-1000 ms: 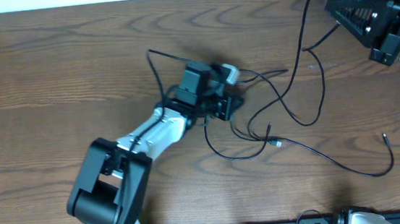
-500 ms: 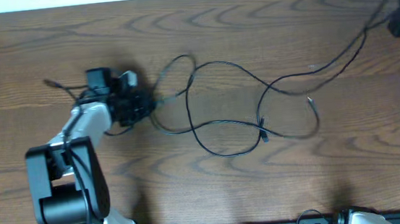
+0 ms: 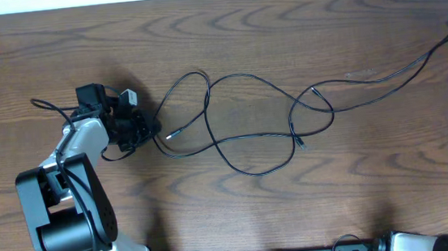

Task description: Untangle cables

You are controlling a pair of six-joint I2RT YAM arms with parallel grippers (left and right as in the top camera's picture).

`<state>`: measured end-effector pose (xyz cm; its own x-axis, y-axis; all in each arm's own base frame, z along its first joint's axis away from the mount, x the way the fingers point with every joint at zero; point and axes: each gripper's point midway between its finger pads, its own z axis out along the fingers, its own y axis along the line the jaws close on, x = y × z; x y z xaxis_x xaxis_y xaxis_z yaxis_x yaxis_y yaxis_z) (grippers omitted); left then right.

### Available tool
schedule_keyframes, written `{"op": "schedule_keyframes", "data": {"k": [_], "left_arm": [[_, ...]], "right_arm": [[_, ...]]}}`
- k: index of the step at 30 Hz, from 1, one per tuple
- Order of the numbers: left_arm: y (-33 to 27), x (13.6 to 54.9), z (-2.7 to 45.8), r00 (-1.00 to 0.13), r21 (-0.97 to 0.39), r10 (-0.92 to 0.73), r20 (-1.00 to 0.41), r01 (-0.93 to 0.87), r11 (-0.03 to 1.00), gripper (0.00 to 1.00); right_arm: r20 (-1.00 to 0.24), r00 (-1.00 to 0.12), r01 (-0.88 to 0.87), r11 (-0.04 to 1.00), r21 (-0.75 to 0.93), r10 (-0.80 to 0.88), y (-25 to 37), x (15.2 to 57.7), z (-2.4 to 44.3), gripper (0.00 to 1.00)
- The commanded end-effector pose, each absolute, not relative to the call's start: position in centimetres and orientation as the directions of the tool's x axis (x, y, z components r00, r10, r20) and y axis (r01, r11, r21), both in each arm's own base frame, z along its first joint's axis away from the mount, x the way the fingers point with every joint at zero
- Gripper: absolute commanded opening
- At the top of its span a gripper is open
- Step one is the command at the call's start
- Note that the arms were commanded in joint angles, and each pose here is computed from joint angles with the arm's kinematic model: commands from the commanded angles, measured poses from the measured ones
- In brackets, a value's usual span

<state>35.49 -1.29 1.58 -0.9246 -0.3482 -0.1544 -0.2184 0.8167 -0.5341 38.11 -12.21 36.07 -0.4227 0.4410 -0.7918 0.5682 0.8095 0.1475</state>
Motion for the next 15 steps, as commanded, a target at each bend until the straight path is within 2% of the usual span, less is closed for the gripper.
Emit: {"op": "schedule_keyframes", "data": {"k": [1, 3, 5, 6, 7, 9, 12, 15], "left_arm": [[-2.7, 35.3, 2.6, -0.939, -0.602, -0.3, -0.167, -0.144, 0.785, 0.08], [-4.7, 35.3, 4.2, -0.948, -0.706, -0.26, -0.184, -0.056, 0.706, 0.08], [-6.9, 35.3, 6.7, -0.95, -0.815, -0.229, -0.212, 0.043, 0.578, 0.08], [-7.9, 35.3, 8.6, -0.947, -0.87, -0.22, -0.233, 0.102, 0.483, 0.08], [-9.1, 35.2, 11.3, -0.94, -0.922, -0.214, -0.264, 0.182, 0.342, 0.07], [-9.9, 34.7, 15.3, -0.924, -0.944, -0.205, -0.323, 0.297, 0.145, 0.07], [-10.1, 34.6, 17.5, -0.938, -0.96, -0.209, -0.277, 0.259, 0.11, 0.08], [-10.4, 33.9, 20.5, -0.911, -0.931, -0.2, -0.362, 0.343, 0.125, 0.08]], "right_arm": [[-0.737, -0.472, 0.546, 0.817, 0.187, 0.484, -11.4, 39.8, 33.7, 0.01], [-0.699, -0.522, 0.514, 0.834, 0.2, 0.489, -10.7, 40.7, 32.0, 0.01], [-0.671, -0.571, 0.468, 0.859, 0.207, 0.473, -9.8, 41.5, 30.8, 0.01], [-0.656, -0.593, 0.447, 0.868, 0.215, 0.467, -9.4, 41.9, 30.1, 0.01], [-0.637, -0.616, 0.429, 0.876, 0.222, 0.463, -9.0, 42.2, 29.3, 0.01], [-0.616, -0.648, 0.403, 0.888, 0.222, 0.448, -8.4, 42.5, 28.5, 0.01], [-0.59, -0.682, 0.388, 0.898, 0.209, 0.432, -7.9, 42.7, 27.3, 0.01], [-0.577, -0.713, 0.362, 0.914, 0.183, 0.398, -7.6, 42.7, 26.5, 0.01]]}}
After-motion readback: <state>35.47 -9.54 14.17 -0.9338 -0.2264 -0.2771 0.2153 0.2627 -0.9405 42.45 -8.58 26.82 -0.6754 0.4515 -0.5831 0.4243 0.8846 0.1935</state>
